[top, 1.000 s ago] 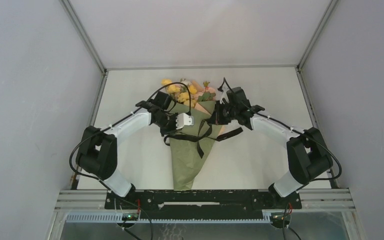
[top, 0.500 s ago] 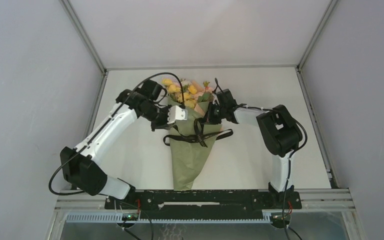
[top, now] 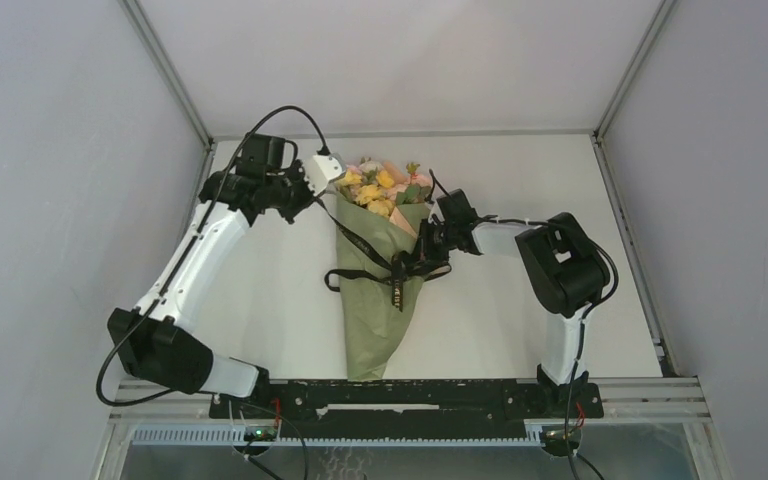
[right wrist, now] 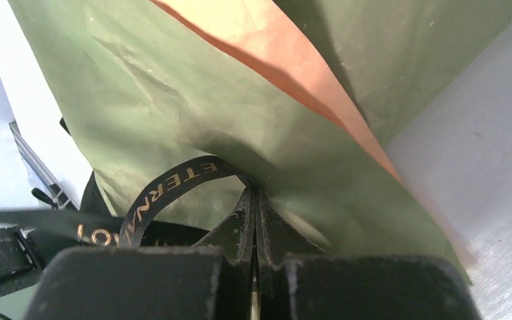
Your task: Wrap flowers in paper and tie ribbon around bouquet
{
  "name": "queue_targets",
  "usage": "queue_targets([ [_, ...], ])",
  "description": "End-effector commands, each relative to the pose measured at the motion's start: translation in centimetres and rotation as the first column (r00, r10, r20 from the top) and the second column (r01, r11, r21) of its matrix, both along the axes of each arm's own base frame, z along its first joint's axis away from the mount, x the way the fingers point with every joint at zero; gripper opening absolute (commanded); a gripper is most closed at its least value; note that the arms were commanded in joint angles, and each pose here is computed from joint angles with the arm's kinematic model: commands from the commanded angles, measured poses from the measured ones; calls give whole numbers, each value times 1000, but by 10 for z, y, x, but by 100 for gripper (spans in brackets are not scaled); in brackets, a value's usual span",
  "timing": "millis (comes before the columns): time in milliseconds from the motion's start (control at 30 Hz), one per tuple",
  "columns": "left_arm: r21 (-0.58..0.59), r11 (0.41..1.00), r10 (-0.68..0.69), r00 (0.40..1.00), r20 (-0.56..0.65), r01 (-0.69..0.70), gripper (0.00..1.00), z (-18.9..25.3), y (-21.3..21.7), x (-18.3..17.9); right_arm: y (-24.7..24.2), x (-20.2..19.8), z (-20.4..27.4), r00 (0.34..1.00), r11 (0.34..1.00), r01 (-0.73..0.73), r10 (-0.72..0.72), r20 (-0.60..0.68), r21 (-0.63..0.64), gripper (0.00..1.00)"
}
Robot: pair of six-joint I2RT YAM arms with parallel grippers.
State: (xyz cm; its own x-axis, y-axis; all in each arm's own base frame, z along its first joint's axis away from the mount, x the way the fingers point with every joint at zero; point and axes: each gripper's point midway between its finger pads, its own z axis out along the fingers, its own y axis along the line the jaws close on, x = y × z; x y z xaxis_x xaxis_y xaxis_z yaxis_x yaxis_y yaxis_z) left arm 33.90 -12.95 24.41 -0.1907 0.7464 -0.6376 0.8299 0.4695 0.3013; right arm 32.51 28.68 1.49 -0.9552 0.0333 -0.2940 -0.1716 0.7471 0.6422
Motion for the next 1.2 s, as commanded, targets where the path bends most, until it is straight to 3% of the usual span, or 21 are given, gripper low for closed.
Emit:
queue_targets([
  [0, 141, 933, 312, 939, 147, -332, 11, -17, 60, 45, 6, -10, 21, 997, 997, -63, 61, 37, 35, 0],
  [67, 199, 911, 336, 931, 145, -360, 42, -31, 68, 45, 10, -11, 24, 998, 996, -63, 62, 24, 59, 0],
  [133, 255, 934, 235, 968, 93, -251, 57, -46, 46, 29, 11, -11, 26, 999, 995, -52, 52, 5, 81, 0],
  [233, 251, 960, -117, 992, -43, 124, 63, -69, -19, -28, 12, -9, 28, 999, 993, -24, 27, -31, 113, 0],
  [333, 171, 895, -385, 907, -171, 412, 70, -93, -72, -85, 9, -5, 30, 998, 991, 17, -8, -65, 132, 0],
  [400, 145, 863, -452, 868, -203, 484, 74, -111, -95, -98, 8, -4, 31, 996, 989, 39, -27, -87, 141, 0],
  [500, 170, 818, -528, 834, -159, 550, 76, -135, -113, -96, 3, -1, 35, 991, 983, 87, -69, -112, 160, 0],
  [733, 152, 782, -599, 796, -86, 605, 88, -153, -144, -79, -3, 7, 43, 986, 973, 144, -125, -111, 182, 0],
  [933, 211, 784, -560, 811, -168, 584, 90, -184, -141, -68, -2, 10, 46, 987, 971, 147, -130, -98, 190, 0],
  [1033, 234, 775, -547, 809, -217, 587, 83, -193, -134, -71, -2, 11, 48, 987, 971, 146, -131, -88, 191, 0],
  [1167, 239, 785, -531, 819, -218, 572, 37, -189, -132, -71, 1, 9, 47, 990, 972, 123, -108, -86, 202, 0],
])
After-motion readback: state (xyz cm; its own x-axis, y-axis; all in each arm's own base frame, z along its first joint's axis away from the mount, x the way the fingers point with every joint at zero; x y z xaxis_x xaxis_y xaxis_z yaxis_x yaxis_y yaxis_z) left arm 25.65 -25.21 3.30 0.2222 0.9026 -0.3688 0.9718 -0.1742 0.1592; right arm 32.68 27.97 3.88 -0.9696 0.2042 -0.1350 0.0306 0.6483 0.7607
